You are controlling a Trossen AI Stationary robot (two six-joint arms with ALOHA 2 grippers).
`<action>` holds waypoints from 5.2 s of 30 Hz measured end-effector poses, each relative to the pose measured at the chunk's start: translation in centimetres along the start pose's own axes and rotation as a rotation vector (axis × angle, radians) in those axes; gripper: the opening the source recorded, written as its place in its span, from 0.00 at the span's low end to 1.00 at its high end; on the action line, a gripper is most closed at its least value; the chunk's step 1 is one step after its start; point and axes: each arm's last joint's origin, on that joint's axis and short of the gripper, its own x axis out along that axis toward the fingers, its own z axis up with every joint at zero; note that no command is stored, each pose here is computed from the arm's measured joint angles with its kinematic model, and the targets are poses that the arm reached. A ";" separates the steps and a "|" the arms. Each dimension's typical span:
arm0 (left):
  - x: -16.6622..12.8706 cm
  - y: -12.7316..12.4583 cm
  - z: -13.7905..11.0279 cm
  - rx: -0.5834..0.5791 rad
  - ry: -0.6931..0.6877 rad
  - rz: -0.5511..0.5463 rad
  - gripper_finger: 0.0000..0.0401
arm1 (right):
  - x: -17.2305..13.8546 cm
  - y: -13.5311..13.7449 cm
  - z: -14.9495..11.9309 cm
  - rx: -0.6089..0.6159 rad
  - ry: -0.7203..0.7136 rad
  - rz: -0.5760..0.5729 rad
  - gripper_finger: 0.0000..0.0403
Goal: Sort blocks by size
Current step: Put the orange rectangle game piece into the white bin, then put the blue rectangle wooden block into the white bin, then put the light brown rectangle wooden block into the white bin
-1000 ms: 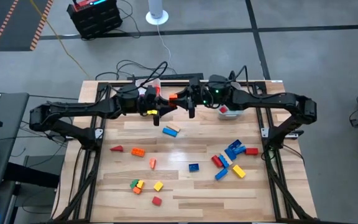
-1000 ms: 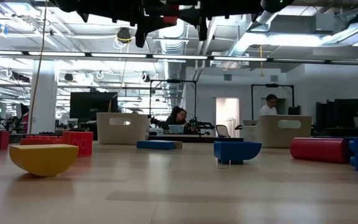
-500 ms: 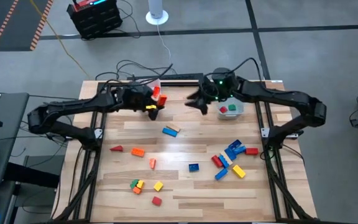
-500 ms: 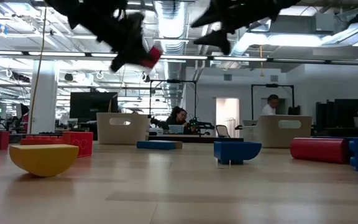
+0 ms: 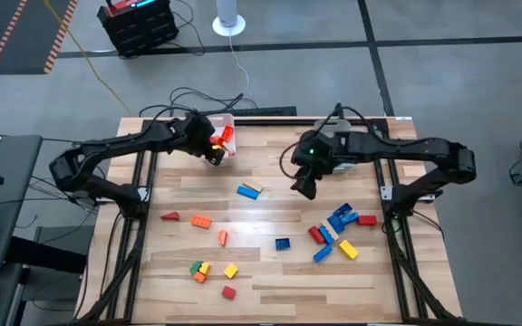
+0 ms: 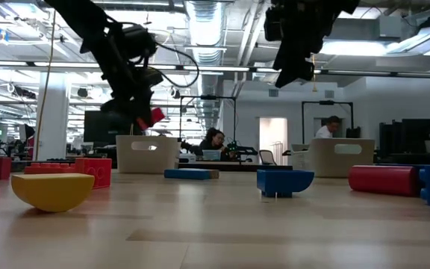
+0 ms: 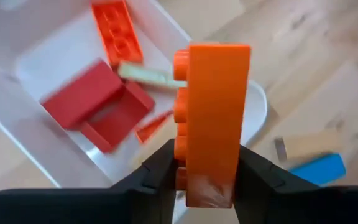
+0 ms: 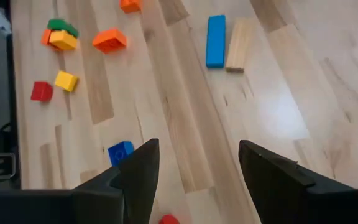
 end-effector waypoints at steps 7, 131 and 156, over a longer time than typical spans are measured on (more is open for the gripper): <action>0.2 0.2 -0.6 0.029 0.079 -0.023 0.49 | 0.3 1.4 -0.4 0.034 0.001 -0.023 0.62; -0.9 -8.0 4.6 0.679 -0.067 -0.236 0.53 | -0.6 2.6 2.4 -0.026 -0.274 -0.033 0.62; 11.3 -13.4 -2.0 0.891 0.151 -0.303 0.52 | -3.7 2.4 -1.7 -0.009 0.009 -0.113 0.62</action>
